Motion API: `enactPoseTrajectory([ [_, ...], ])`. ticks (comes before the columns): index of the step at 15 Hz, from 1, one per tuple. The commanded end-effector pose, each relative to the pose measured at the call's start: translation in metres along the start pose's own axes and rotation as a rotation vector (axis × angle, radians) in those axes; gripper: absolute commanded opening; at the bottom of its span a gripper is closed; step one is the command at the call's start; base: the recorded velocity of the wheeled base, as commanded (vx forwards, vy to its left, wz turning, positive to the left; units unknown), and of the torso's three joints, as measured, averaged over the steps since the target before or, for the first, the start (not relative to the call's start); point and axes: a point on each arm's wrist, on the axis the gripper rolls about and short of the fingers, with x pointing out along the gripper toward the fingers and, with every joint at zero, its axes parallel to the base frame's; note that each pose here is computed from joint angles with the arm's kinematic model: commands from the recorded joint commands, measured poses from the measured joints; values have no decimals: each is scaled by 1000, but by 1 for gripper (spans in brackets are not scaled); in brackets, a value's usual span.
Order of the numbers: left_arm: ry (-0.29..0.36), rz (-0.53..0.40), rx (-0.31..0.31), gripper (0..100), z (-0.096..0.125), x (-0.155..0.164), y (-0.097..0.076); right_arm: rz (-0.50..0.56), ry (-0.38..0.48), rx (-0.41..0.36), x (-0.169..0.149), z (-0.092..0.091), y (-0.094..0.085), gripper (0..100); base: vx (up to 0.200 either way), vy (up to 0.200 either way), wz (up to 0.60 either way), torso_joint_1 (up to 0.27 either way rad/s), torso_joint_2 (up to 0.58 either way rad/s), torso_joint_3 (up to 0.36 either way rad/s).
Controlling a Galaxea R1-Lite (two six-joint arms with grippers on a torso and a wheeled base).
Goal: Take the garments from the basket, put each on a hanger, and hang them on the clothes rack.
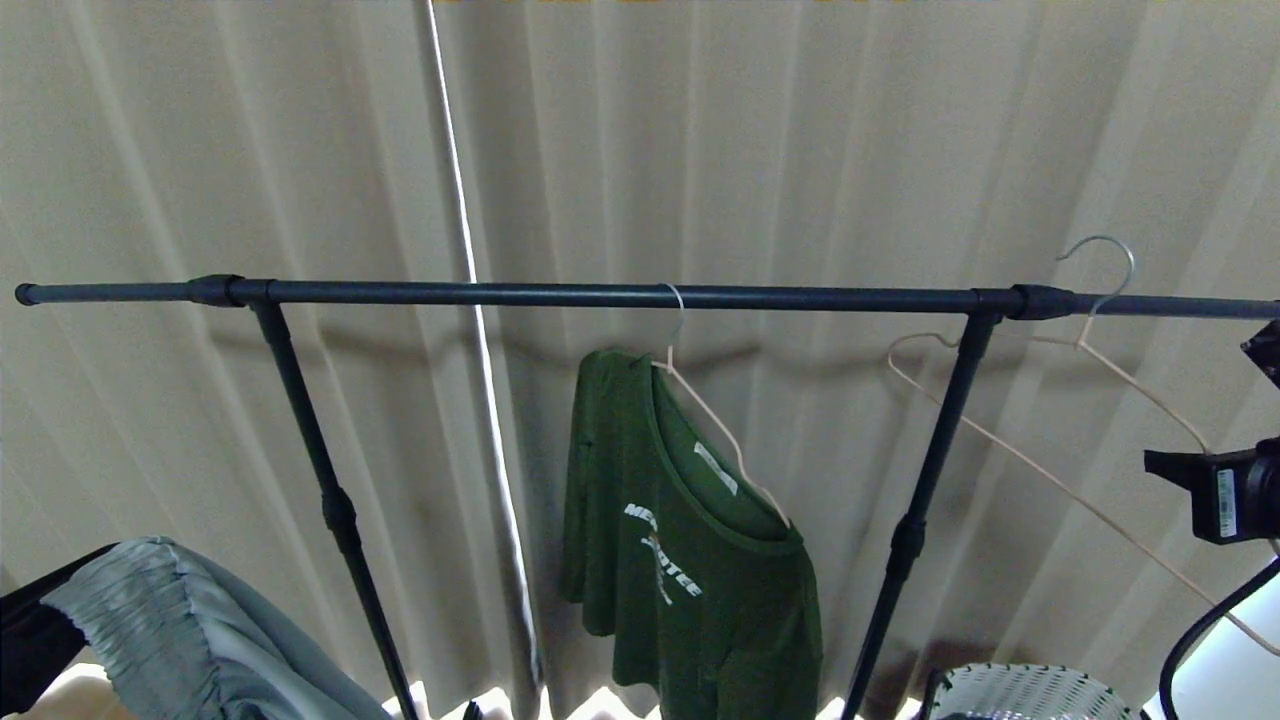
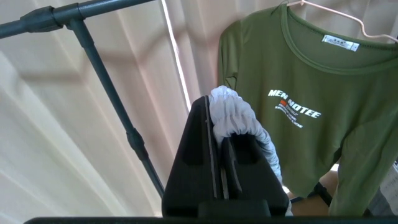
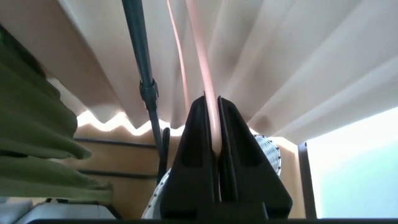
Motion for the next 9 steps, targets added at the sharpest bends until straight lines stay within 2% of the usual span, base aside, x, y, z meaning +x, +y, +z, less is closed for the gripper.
enactPoseTrajectory([
  [1, 1, 0, 0, 0, 0, 0, 0, -21, -41, 7, -19, -8, -2, 0, -200, 0, 0, 7, 2, -2],
  [4, 2, 4, 0, 0, 0, 1, 0, -23, -61, 3, -36, -21, 0, 0, -200, 0, 0, 14, 2, -1],
  [9, 5, 4, -1, 0, 0, 1, 0, -22, -40, 6, -38, -34, 2, 0, -200, 0, 0, -1, 1, 5],
])
